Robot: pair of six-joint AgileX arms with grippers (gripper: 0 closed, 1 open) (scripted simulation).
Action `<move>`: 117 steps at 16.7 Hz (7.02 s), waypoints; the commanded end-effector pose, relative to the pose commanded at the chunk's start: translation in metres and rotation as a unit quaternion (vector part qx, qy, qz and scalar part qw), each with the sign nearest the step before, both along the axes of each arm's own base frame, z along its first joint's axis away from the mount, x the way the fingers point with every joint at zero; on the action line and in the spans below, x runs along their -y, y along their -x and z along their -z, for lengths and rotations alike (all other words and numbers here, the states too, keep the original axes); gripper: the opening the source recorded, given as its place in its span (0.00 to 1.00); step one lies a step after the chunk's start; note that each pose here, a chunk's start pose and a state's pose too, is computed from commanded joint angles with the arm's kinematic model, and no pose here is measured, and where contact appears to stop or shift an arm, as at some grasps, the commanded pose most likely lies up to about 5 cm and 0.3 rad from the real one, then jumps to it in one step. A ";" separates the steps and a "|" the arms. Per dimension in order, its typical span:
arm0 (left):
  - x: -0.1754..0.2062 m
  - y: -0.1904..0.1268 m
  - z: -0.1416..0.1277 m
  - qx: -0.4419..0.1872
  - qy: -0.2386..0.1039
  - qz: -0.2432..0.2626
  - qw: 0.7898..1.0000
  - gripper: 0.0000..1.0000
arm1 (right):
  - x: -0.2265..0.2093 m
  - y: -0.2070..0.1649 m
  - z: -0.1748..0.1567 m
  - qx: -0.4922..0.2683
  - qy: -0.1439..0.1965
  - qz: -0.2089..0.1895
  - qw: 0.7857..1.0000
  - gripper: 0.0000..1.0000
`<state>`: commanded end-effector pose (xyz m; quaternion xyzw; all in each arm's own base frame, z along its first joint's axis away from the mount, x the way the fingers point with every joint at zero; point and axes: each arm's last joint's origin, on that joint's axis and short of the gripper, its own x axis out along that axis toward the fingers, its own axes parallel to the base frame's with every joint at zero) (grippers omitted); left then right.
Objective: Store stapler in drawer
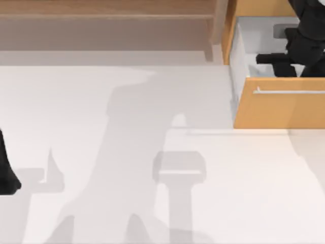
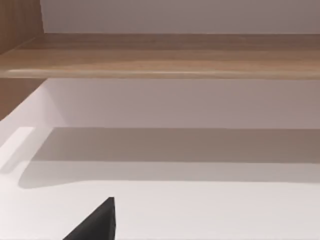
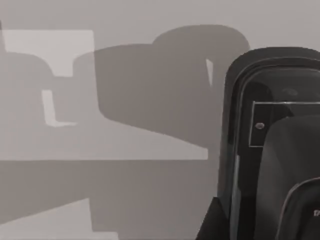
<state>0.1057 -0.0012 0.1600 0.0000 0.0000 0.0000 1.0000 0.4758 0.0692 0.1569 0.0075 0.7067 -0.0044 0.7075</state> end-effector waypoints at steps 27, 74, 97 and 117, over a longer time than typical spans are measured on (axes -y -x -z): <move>0.000 0.000 0.000 0.000 0.000 0.000 1.000 1.00 | -0.001 0.001 0.004 0.002 0.002 -0.002 1.000 1.00; 0.000 0.000 0.000 0.000 0.000 0.000 1.000 1.00 | -0.002 0.248 0.068 0.494 0.508 -0.500 0.497 1.00; 0.000 0.000 0.000 0.000 0.000 0.000 1.000 1.00 | -0.002 0.223 0.068 0.494 0.508 -0.500 0.497 0.17; 0.000 0.000 0.000 0.000 0.000 0.000 1.000 1.00 | -0.003 0.172 0.067 0.496 0.508 -0.497 0.498 0.00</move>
